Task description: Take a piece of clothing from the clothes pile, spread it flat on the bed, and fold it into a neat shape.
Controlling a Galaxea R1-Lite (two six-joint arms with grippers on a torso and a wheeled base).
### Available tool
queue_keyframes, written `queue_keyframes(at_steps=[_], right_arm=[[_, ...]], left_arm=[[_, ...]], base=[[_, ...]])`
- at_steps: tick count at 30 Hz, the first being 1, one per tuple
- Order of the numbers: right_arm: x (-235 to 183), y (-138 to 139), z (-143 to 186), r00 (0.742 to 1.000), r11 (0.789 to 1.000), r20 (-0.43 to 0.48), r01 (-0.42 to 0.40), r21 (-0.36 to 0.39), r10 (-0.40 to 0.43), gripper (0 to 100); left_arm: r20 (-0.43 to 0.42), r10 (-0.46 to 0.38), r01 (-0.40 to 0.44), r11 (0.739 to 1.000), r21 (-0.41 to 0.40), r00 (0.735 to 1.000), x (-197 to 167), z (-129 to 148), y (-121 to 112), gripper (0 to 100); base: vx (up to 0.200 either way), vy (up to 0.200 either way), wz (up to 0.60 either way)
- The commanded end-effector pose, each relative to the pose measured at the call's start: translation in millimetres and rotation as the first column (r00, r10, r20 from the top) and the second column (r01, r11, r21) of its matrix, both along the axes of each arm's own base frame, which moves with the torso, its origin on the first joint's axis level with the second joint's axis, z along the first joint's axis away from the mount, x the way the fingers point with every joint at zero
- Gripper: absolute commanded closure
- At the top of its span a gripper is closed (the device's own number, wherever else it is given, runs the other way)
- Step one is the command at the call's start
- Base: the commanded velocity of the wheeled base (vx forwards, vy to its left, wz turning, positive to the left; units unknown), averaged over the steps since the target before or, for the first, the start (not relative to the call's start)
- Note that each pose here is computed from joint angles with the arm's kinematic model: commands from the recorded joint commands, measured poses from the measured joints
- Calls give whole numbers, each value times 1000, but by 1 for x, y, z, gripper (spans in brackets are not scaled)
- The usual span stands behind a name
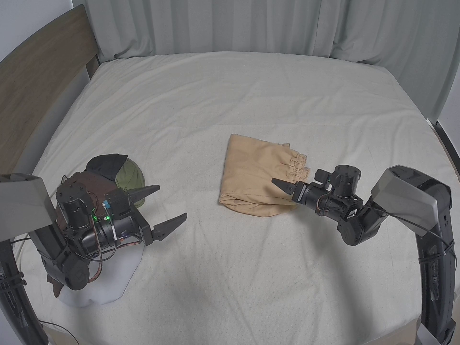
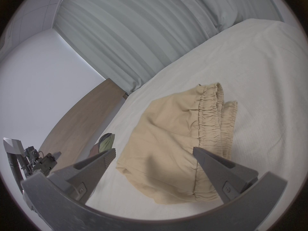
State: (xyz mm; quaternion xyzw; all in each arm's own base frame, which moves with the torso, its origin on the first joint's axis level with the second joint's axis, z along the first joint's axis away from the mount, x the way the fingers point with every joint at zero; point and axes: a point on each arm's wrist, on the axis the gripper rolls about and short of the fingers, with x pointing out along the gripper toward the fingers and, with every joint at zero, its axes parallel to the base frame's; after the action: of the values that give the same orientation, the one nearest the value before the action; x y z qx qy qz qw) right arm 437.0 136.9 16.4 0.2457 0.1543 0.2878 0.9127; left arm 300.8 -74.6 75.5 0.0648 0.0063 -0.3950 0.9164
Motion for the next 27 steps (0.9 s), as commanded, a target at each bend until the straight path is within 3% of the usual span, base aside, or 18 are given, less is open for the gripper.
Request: queue_keyframes(at_steps=[1,10,16,20,24,25,27], right_arm=[[2,1,-28,999,1000,-47,12,-23,-13,0],[2,0,-32,998,1000,-55,16,-26,-18,0],[-29,-1,42,998,1000,62,15,3,-15,0],[-67,-15,90,988,998,157,25,-50,-17,0],[-107,-42,121,945,968,318,148,-202,-78,0],[-109,-43,121,943,966,323,153,-208,-80,0],[-138,-60,129,894,945,438,220,-243,-96,0]], left_arm=[[-2,1,-1,1000,0,1000,0,-1,0,0],[-6,1,-1,1000,1,1000,-1,-1,0,0],[38,-5,6,1000,-11,999,-13,17,2,0],[90,-28,29,999,-19,996,-22,34,4,0],[150,-84,89,996,-25,985,-44,55,4,0],[155,-86,91,996,-26,984,-45,56,4,0],[251,-141,156,987,-40,958,-69,86,7,0]], base=[[0,0,0],[0,0,0],[0,0,0],[0,0,0],[0,0,0],[0,0,0],[0,0,0]])
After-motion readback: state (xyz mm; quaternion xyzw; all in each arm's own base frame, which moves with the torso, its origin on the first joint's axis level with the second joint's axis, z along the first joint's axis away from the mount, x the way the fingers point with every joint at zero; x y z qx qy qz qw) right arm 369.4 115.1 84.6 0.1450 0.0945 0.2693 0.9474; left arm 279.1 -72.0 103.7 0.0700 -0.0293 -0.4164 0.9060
